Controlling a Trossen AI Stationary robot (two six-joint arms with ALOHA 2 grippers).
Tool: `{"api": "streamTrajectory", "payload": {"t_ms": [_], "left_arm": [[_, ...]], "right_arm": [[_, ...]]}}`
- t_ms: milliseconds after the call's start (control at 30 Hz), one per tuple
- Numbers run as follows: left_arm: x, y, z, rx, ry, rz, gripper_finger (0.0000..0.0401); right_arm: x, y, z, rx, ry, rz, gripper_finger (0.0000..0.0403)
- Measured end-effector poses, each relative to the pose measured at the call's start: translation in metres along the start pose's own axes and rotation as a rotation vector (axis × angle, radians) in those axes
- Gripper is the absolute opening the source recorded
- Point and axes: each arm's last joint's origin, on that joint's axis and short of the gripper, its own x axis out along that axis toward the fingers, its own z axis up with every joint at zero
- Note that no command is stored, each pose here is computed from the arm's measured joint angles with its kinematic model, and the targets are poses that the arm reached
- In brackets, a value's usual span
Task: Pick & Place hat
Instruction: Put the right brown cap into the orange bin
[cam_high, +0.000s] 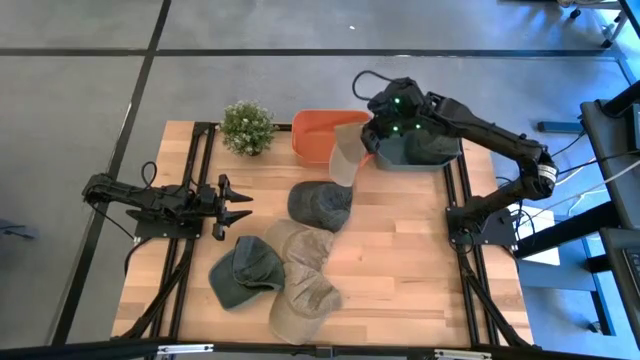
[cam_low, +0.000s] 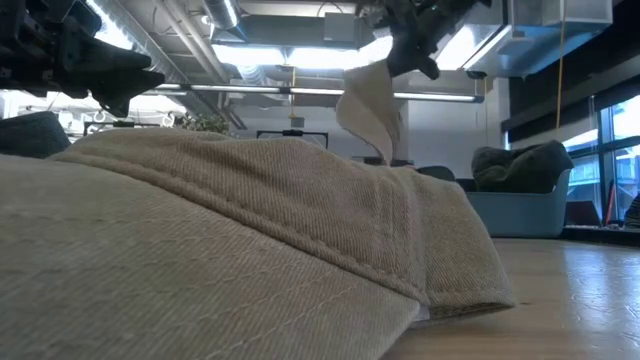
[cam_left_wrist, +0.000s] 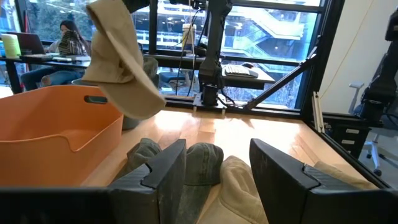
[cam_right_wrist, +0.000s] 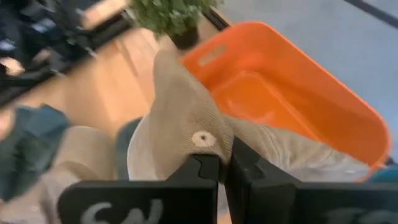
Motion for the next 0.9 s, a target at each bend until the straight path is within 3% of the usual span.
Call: {"api": "streamTrajectory", "payload": {"t_ms": [200, 333, 500, 733, 900], "left_arm": [[0.000, 0.000, 0.001, -0.003, -0.010, 0.003, 0.0173], [-0.002, -0.001, 0.018, -0.045, -0.184, 0.000, 0.0173], [-0.006, -0.002, 0.036, -0.006, -0.367, -0.027, 0.0173], [0.016, 0.000, 0.040, -0.098, -0.243, 0.150, 0.0173], [0.054, 0.000, 0.073, -0.066, -0.163, 0.190, 0.0173]], "right_arm": [[0.001, -0.002, 0.001, -0.048, -0.023, -0.079, 0.0009], [0.000, -0.003, 0.002, -0.060, -0.025, -0.084, 0.0009], [0.000, -0.003, 0.003, -0.100, -0.038, -0.082, 0.0009], [0.000, -0.002, 0.007, -0.126, -0.076, -0.078, 0.0009], [0.000, -0.001, 0.007, -0.135, -0.077, -0.074, 0.0009]]}}
